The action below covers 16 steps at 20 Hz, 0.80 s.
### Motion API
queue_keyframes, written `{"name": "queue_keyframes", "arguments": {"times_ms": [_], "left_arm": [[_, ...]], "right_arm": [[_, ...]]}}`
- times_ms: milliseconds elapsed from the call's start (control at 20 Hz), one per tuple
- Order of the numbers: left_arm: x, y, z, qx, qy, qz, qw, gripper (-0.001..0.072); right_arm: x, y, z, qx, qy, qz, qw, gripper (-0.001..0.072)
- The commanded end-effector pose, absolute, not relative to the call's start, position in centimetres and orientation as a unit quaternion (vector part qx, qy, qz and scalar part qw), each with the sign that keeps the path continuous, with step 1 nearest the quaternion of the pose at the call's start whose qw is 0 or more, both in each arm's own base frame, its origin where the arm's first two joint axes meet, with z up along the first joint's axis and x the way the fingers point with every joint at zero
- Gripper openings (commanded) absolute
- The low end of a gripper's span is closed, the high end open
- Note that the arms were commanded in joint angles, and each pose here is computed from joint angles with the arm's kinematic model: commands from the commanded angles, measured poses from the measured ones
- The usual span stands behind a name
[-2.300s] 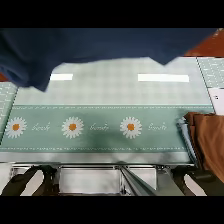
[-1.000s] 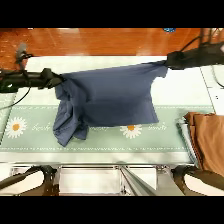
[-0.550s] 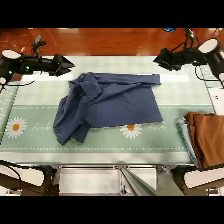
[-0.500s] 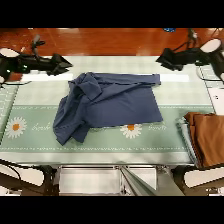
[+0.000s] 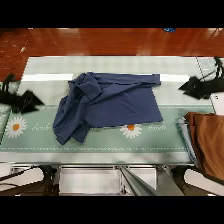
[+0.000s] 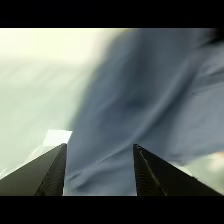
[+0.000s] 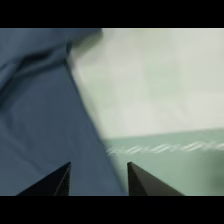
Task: Fold the shirts.
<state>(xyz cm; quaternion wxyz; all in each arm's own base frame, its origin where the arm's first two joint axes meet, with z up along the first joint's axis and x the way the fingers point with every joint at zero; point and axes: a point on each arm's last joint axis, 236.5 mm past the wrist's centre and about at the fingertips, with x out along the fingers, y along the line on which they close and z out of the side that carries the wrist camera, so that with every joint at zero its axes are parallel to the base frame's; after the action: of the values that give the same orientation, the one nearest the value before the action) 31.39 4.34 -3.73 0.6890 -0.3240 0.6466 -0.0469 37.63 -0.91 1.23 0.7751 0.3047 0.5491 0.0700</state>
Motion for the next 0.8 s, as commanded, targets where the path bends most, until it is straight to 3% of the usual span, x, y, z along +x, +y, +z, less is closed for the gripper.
{"name": "queue_keyframes", "arguments": {"times_ms": [0, 100, 250, 750], "left_arm": [[23.6, 3.7, -7.0, -0.388, 0.64, -0.018, 0.663, 0.0509], [21.6, 3.4, -7.9, -0.409, 0.633, -0.012, 0.657, 0.0509], [22.5, 4.0, -8.7, -0.432, 0.604, 0.015, 0.669, 0.0509], [23.9, -1.9, -11.8, -0.383, 0.647, -0.06, 0.657, 0.05]], "right_arm": [[31.6, 2.5, -0.8, 0.341, 0.526, 0.089, 0.774, 0.0406], [29.5, 3.6, -1.4, 0.342, 0.529, 0.094, 0.771, 0.0406], [28.3, 4.3, -1.1, 0.34, 0.529, 0.102, 0.771, 0.0406], [29.5, 4.5, -0.2, 0.364, 0.504, 0.102, 0.777, 0.0406]]}}
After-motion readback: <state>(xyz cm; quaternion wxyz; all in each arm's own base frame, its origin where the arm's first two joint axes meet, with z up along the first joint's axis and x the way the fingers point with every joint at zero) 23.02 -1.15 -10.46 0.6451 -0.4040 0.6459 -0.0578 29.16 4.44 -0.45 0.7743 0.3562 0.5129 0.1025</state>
